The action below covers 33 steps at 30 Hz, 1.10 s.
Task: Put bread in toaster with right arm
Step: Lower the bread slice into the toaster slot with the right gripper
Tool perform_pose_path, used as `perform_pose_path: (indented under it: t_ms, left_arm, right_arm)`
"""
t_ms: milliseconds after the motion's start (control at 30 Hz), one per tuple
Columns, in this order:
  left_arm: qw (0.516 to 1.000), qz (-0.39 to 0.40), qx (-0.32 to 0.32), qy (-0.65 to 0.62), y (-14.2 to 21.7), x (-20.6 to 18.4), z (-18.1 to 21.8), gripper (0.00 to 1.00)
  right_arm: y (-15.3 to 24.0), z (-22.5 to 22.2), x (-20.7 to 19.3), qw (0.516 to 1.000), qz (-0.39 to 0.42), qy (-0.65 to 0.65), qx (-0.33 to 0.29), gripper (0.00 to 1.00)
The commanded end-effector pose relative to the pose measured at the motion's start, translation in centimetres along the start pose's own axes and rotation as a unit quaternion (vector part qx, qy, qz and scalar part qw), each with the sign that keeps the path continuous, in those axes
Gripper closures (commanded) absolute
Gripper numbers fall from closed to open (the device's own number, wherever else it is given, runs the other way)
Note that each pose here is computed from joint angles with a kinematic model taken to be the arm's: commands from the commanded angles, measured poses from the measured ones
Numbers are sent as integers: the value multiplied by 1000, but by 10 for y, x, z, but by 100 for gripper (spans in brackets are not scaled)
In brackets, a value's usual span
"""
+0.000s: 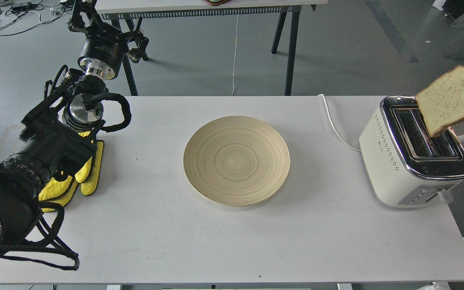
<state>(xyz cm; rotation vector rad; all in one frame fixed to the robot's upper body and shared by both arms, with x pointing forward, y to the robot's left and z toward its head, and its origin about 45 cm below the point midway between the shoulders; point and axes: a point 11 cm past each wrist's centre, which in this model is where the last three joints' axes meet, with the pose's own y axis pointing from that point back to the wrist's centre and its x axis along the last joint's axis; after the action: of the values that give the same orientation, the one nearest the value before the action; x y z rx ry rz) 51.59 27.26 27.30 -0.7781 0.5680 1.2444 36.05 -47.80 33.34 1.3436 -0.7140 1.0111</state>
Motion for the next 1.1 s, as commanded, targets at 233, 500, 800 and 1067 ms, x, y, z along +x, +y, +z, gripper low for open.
perform_pose_path:
  t_ms: [233, 500, 800, 1067]
  left_arm:
    - [1000, 1, 0, -1, 0, 0, 1, 0]
    - [1000, 1, 0, 0, 0, 0, 0, 0]
    - [1000, 1, 0, 0, 0, 0, 0, 0]
    - [1000, 0, 0, 0, 0, -1, 0, 0]
  right_arm:
    - [0, -18, -1, 1000, 0, -7, 22, 94]
    - [0, -32, -3, 998, -3, -59, 32, 94]
    - [5, -25, -1, 998, 0, -60, 23, 94]
    - [14, -19, -2, 998, -1, -60, 17, 94]
